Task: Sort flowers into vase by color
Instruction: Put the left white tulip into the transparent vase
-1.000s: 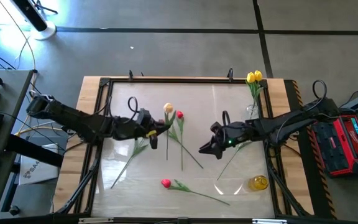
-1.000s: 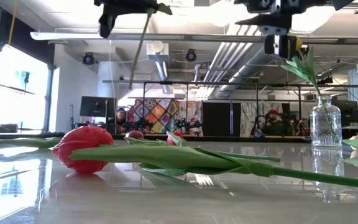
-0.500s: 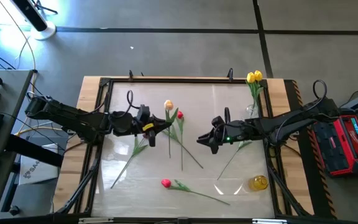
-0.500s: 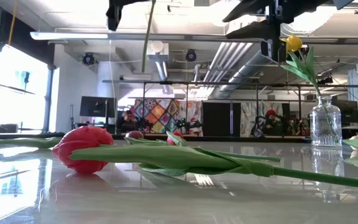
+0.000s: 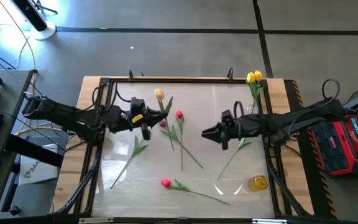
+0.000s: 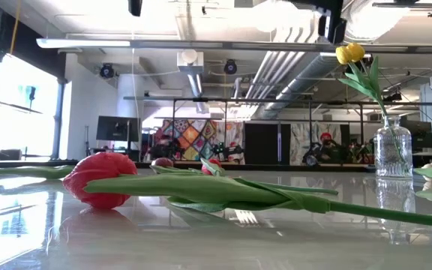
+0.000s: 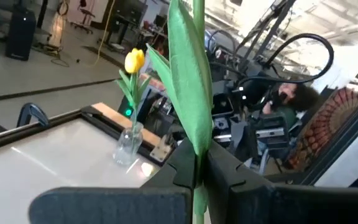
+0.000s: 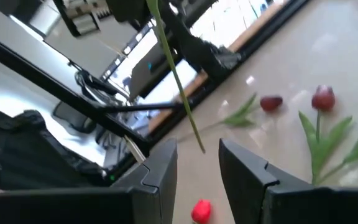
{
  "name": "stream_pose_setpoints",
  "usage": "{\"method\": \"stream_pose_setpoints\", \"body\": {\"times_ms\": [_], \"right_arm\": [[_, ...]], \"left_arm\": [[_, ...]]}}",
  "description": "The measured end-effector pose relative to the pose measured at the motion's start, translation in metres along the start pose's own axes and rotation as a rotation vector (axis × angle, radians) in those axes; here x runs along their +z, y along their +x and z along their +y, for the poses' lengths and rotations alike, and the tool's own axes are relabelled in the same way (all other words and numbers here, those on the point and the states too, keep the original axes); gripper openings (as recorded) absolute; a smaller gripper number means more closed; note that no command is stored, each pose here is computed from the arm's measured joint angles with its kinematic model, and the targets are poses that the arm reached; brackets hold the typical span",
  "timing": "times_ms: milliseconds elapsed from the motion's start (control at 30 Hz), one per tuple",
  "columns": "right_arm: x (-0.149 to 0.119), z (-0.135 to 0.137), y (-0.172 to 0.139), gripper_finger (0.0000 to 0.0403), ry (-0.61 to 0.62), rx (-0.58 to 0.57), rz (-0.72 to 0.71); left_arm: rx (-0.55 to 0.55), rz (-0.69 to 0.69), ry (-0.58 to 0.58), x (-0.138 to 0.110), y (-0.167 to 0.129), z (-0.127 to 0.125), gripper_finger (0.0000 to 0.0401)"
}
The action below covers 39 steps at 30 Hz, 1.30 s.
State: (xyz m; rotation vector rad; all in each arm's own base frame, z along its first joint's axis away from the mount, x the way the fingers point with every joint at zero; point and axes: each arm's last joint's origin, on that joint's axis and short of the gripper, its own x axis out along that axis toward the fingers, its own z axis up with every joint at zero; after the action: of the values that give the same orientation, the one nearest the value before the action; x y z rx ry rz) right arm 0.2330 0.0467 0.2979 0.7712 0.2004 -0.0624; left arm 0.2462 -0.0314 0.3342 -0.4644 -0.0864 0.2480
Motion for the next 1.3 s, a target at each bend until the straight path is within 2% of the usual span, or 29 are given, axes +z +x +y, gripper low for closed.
{"method": "stream_pose_setpoints", "body": {"times_ms": [367, 667, 967, 1067, 1200, 1300], "right_arm": [[0.025, 0.009, -0.042, 0.0108, -0.061, -0.062, -0.265], [0.031, 0.011, -0.051, 0.0108, -0.127, -0.056, -0.304], [0.035, 0.015, -0.055, 0.0108, -0.172, -0.025, -0.34], [0.042, 0.023, -0.061, 0.0108, -0.23, 0.006, -0.323], [0.061, 0.046, -0.076, 0.0108, -0.376, 0.089, -0.313], [0.075, 0.06, -0.089, 0.0108, -0.477, 0.044, -0.268]], "left_arm": [[-0.019, -0.018, 0.033, 0.018, 0.022, -0.02, 0.0003], [-0.106, -0.001, 0.048, 0.034, 0.053, -0.015, 0.0003], [-0.193, -0.023, 0.139, 0.06, 0.085, -0.026, 0.0003], [-0.209, -0.008, 0.143, 0.066, 0.095, -0.026, 0.0003], [-0.22, 0.036, 0.154, 0.073, 0.112, -0.027, 0.0012], [-0.2, 0.017, 0.155, 0.083, 0.125, -0.027, 0.002]]}}
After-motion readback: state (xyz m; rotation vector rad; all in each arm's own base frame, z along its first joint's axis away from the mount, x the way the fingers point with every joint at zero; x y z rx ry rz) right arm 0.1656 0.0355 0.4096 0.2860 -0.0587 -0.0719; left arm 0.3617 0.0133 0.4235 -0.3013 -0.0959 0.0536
